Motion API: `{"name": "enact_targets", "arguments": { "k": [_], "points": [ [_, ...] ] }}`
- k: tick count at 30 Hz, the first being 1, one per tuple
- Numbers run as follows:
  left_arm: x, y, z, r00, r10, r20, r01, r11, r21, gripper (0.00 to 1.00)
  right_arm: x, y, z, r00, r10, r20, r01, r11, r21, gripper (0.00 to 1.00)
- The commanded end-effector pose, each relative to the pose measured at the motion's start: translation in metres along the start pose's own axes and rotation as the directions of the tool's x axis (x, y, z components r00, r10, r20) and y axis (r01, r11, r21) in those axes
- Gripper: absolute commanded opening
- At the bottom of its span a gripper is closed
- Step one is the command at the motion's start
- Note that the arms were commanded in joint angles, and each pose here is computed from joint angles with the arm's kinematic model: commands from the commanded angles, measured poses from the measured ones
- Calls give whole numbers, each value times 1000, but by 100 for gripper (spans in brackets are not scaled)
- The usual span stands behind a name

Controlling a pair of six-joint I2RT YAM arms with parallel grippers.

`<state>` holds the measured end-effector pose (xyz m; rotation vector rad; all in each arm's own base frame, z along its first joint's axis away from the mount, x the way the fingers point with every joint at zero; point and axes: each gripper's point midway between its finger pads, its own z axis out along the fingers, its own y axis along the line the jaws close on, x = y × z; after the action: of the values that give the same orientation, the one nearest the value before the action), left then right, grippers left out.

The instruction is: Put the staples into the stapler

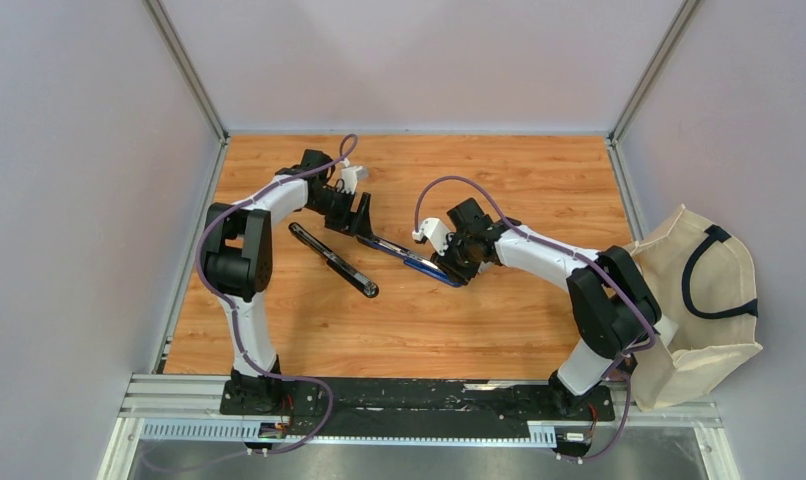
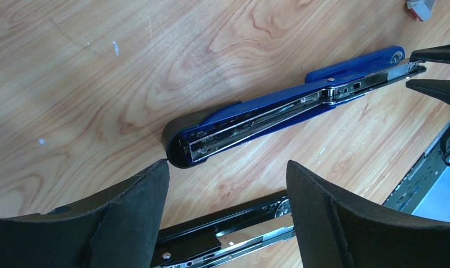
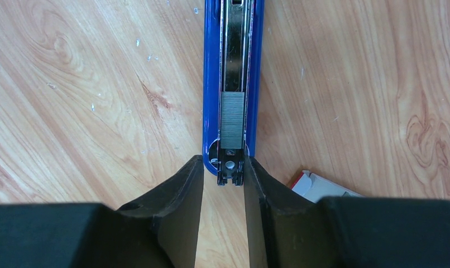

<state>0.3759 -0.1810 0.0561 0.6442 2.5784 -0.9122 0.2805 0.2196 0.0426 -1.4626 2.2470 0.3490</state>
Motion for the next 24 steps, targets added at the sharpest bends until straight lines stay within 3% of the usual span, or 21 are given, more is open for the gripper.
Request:
{"name": "enact_targets", "arguments": {
  "k": [1,24],
  "points": [
    [-18,-3,-4,998,22,50,-23,1000,10,84,-18,-3,-10,996,-43,75,41,999,26,35],
    [-18,19,6,982,-175,74,167,981,103,84,-19,-12,-16,994,-67,82,60,995,83,43]
  ]
}}
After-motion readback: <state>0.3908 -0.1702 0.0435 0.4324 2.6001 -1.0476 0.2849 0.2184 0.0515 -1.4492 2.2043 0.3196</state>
